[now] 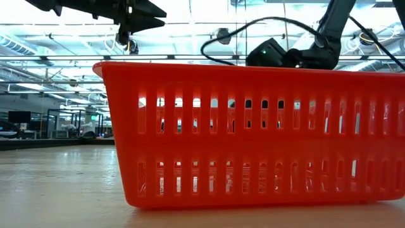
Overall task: Pick & Place Office items
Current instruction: Put the white timer into the top orange bin
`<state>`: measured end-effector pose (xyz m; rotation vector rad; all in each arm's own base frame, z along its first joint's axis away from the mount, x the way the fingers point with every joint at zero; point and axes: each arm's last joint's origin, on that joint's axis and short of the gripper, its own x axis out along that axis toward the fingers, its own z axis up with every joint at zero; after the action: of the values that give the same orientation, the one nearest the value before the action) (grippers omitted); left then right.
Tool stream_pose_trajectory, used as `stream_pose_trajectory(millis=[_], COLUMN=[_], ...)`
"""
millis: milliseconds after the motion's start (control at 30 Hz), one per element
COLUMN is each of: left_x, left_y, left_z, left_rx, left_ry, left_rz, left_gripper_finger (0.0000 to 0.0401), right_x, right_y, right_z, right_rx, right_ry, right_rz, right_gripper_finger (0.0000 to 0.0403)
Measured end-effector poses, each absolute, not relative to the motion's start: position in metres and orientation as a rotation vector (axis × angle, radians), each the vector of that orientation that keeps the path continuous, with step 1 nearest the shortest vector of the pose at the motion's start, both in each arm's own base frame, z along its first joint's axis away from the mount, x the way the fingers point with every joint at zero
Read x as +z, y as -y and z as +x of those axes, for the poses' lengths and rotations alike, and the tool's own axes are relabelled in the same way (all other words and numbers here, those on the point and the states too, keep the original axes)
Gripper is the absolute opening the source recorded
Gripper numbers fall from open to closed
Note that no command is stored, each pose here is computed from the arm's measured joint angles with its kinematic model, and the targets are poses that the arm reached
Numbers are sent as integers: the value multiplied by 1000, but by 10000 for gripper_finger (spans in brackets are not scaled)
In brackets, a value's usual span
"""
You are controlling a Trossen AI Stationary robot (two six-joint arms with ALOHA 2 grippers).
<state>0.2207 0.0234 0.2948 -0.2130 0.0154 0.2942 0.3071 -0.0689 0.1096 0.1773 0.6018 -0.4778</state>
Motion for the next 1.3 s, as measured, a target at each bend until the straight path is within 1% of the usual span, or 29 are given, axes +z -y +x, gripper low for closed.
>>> stream_pose_trajectory(millis=[133, 400, 567, 800, 967, 1200, 1300], left_x=[295, 295, 295, 295, 295, 295, 295], left_y=[-23, -23, -23, -23, -23, -23, -23], left_z=[221, 221, 221, 221, 221, 221, 221], left_rx=[295, 294, 295, 295, 294, 294, 294], left_ry=[-17, -15, -14, -14, -14, -13, -13], left_rz=[-216, -231, -231, -236, -237, -240, -240], left_gripper_finger=[120, 120, 120, 120, 120, 120, 120], right_x=[106, 107, 124, 152, 167, 149, 138], right_y=[69, 67, 63, 54, 49, 38, 36], right_z=[304, 289, 275, 240, 224, 202, 199], right_rx=[-486, -486, -496, -547, -582, -524, -503], right_ry=[-653, -835, -896, -1023, -958, -973, -908], right_rz=[166, 138, 168, 254, 331, 266, 257], right_gripper_finger=[267, 267, 267, 267, 267, 267, 267])
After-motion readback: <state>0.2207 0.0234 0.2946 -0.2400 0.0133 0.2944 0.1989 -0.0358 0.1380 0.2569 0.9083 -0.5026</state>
